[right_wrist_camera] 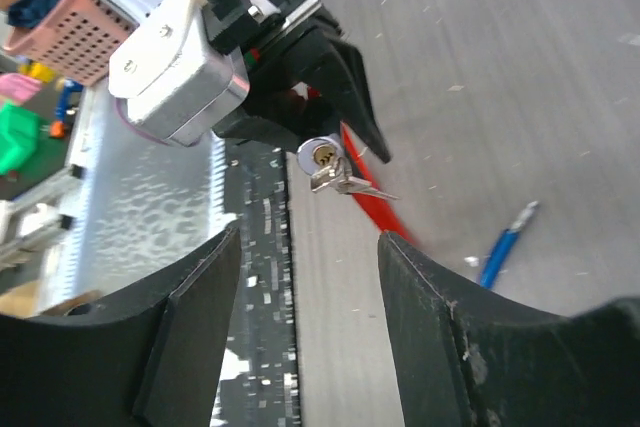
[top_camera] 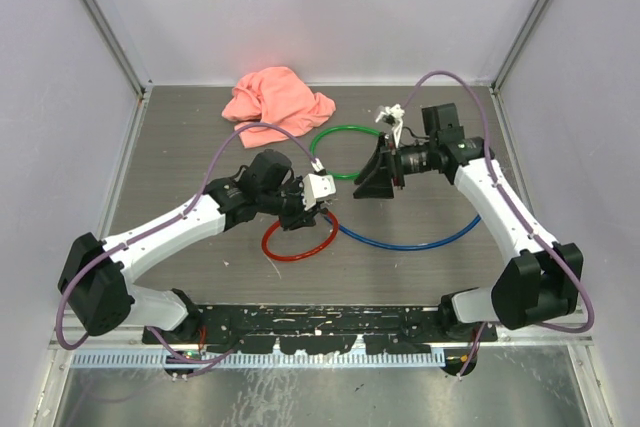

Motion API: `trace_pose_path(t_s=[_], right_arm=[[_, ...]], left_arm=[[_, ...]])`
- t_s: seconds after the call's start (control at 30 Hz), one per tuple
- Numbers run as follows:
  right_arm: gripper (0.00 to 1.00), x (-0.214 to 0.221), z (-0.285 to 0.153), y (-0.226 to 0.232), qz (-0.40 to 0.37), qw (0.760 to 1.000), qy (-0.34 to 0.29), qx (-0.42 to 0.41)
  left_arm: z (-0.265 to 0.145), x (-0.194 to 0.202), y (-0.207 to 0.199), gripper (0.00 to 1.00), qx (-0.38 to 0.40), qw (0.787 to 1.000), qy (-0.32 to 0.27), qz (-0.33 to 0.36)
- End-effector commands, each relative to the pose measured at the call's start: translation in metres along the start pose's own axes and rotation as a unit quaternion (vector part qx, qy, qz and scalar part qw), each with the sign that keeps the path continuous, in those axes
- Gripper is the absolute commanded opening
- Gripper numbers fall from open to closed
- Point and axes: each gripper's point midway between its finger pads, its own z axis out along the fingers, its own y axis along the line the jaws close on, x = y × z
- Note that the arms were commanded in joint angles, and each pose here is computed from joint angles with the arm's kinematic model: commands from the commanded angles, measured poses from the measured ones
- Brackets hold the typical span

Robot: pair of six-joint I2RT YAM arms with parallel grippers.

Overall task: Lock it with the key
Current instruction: Lock the lock.

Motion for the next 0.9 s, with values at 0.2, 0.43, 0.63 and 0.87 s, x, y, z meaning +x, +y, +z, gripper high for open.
trace_pose_path(t_s=[0.2, 0.43, 0.63, 0.87], right_arm=[[0.59, -0.011, 0.033, -0.004, 0.120, 0.992, -0.007, 0.026], [0.54, 0.004, 0.051, -0.005, 0.131, 0.991, 0.023, 0.029], [0.43, 0.007, 0.053, -0.005, 0.124, 0.991, 0.030, 0.032], [0.26, 0.007, 0.055, -0.004, 0.119, 0.992, 0.034, 0.032]], left_arm=[[-0.005, -0.010, -0.001, 0.02, 0.008, 1.000, -0.009, 0.009], [-0.005, -0.012, 0.000, 0.02, 0.010, 1.000, -0.009, 0.009], [-0.005, -0.012, -0.002, 0.02, 0.012, 1.000, -0.010, 0.009], [-0.004, -0.012, -0.001, 0.02, 0.014, 1.000, -0.008, 0.008]])
